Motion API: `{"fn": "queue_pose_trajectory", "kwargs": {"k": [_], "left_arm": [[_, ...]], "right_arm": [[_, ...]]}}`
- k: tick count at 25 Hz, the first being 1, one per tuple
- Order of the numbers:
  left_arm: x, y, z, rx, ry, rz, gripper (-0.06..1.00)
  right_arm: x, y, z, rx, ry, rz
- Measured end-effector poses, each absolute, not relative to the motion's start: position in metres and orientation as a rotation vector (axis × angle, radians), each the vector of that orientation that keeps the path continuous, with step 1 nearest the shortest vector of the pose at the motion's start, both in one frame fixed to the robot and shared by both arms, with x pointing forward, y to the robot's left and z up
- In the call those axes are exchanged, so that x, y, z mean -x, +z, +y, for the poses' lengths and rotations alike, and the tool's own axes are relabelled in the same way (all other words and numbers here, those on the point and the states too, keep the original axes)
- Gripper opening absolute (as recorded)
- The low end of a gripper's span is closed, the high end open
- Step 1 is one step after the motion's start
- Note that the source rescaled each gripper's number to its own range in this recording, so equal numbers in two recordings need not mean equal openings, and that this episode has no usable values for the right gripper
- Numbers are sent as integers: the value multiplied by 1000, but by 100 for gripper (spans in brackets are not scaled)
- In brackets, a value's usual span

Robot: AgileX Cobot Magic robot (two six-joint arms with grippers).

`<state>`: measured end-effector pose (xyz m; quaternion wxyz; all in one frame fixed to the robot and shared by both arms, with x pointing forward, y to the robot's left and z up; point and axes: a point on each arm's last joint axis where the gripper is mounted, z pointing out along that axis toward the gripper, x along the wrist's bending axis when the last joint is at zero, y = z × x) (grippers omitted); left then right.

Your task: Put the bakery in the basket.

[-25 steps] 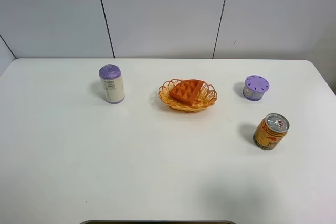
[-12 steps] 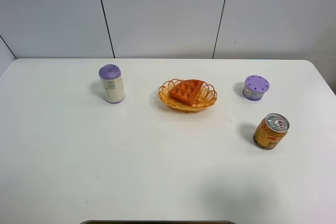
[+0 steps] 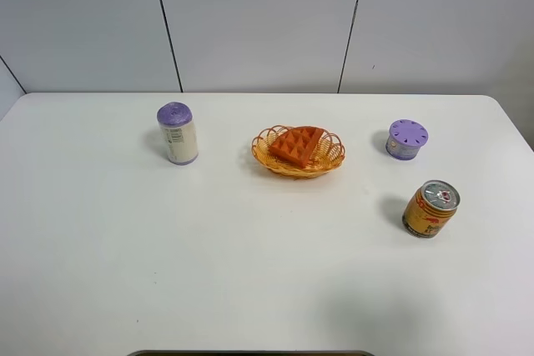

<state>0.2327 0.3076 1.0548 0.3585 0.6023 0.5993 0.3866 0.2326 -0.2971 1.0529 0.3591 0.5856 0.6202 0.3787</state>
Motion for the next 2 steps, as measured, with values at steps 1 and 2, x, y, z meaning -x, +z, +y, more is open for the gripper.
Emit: {"fn": "queue_pose_trajectory", "kwargs": {"k": [1,2], "left_arm": [[-233,1055,308,-1552,999,1549,100],[-233,1055,308,-1552,999,1549,100]], "right_arm": [[-233,1053,-297,-1510,977,1600],[-233,1053,-297,-1510,977,1600]]}}
